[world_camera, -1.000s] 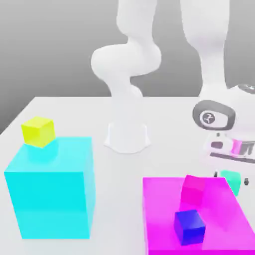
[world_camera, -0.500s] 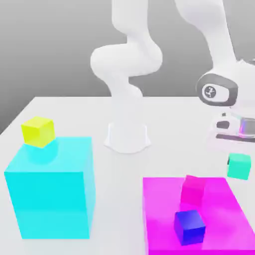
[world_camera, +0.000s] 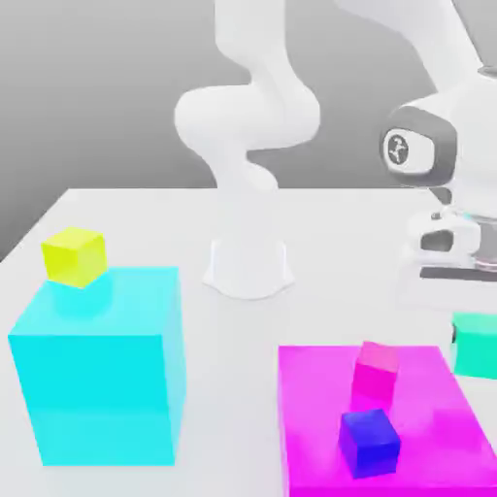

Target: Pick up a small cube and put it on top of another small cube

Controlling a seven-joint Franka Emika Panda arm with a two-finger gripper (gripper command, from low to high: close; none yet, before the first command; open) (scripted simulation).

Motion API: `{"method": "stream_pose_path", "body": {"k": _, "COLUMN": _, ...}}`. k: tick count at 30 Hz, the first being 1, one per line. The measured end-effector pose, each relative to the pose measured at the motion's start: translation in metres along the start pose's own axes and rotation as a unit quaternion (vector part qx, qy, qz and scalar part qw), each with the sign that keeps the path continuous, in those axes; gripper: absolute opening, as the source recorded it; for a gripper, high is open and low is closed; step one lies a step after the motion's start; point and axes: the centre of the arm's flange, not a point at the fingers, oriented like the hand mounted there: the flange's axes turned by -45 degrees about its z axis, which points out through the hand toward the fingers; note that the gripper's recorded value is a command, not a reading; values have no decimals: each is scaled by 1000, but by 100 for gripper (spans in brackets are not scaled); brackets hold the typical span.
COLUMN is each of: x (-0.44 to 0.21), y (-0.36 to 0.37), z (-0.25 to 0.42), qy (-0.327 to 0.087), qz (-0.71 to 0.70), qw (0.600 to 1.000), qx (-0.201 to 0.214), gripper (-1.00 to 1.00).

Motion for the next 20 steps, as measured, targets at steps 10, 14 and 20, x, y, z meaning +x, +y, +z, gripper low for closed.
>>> {"method": "stream_pose_path", "body": {"k": 10, "x": 93, "y": 77, "z": -45, "qy": -15, "qz": -46, "qw": 999, "qx": -20, "gripper": -100}}
{"method": "stream_pose_path", "body": {"k": 14, "x": 99, "y": 89, "z": -22, "qy": -34, "qz": -62, "qw": 997, "qx": -27, "gripper": -100}}
{"method": "stream_pose_path", "body": {"k": 20, "x": 96, "y": 91, "z": 10, "qy": -36, "qz": -64, "qw": 997, "qx": -27, "gripper": 100}}
